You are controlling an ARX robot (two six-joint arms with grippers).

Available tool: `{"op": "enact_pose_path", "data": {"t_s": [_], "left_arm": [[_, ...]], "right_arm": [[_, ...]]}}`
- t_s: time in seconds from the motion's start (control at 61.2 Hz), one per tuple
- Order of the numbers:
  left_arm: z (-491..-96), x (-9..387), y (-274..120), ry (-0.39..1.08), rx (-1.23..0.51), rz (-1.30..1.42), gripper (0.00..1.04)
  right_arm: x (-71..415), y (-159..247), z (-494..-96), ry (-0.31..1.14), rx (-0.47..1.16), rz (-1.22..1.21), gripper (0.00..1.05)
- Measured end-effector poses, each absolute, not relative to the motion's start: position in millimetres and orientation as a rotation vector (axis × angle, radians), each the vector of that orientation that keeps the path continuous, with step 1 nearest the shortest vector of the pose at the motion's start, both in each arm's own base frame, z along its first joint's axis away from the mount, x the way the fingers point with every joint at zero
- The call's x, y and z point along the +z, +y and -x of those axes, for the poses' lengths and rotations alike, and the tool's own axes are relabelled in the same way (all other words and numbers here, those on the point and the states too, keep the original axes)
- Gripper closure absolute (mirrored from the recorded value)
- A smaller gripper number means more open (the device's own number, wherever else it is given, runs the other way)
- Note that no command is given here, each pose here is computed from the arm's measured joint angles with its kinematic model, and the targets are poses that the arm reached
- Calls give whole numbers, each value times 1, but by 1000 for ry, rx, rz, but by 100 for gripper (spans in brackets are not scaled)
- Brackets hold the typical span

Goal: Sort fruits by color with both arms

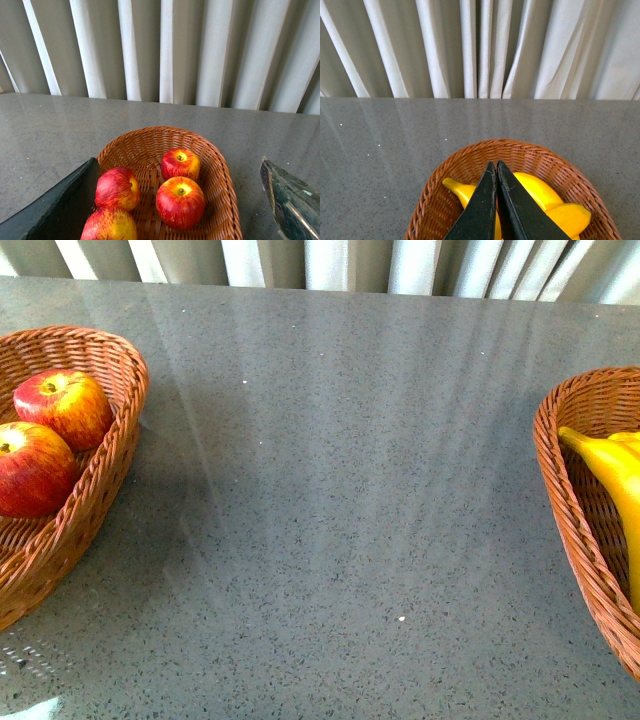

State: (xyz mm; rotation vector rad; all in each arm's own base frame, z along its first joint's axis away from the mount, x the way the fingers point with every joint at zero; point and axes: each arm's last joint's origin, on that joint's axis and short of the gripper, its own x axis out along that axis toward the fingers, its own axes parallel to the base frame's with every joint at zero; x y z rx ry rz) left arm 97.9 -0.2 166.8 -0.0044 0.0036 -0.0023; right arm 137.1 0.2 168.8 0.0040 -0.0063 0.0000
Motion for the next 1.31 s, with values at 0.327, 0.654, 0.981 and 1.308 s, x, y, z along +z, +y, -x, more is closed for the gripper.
{"op": "enact_pose_path", "data": {"t_s": [0.327, 0.654, 0.981, 1.308], "left_arm": [[-98, 167, 0, 4, -3, 5, 9], [-98, 167, 0, 4, -3, 5, 9], [-98, 167, 0, 4, -3, 4, 9], [-98, 167, 0, 4, -3, 4, 9]], "right_arm": [[172, 0, -124, -16, 0, -4, 103], [173, 0, -114, -19, 0, -4, 103], [172, 0, -108, -19, 0, -4, 103], [170, 0, -97, -13, 1, -3, 103]]}}
